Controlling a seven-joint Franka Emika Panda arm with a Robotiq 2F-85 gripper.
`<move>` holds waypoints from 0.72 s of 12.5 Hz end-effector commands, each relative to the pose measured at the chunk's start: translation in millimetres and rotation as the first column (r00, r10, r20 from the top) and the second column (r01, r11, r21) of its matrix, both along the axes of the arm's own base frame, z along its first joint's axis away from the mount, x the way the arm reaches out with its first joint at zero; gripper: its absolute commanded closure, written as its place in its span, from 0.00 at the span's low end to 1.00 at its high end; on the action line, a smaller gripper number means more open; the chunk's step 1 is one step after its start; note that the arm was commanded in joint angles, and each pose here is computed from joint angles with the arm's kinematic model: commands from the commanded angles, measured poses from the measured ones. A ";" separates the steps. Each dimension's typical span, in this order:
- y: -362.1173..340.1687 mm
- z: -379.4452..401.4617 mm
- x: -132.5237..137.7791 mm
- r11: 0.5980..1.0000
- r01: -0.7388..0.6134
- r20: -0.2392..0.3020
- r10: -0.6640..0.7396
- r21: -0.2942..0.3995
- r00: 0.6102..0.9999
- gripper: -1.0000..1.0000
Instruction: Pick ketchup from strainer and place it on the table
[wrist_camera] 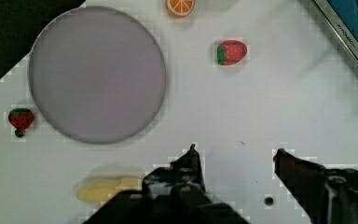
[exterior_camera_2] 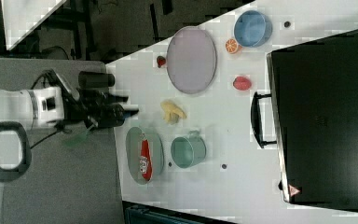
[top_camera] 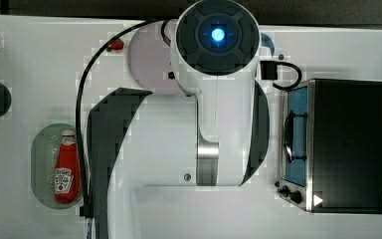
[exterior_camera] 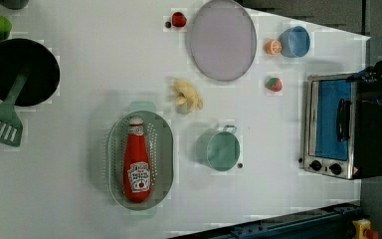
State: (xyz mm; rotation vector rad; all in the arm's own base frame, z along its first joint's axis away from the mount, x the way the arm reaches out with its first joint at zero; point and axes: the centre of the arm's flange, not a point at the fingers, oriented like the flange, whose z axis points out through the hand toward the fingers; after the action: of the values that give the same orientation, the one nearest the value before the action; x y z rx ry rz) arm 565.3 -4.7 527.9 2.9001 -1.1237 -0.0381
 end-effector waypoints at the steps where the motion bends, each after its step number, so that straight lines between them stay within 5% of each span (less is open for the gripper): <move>1: -14.3 90.1 -102.2 0.988 0.151 0.015 -0.151 0.014 0.988 0.21; 3: 7.5 86.8 -97.3 0.993 0.114 0.019 -0.115 0.029 0.993 0.00; 9: 131.9 52.8 -84.0 0.993 -0.121 0.011 0.121 -0.003 0.993 0.00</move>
State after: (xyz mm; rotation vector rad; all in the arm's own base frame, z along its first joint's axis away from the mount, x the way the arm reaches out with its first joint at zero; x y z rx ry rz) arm 471.7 89.8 632.7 2.9717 -1.0131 0.1309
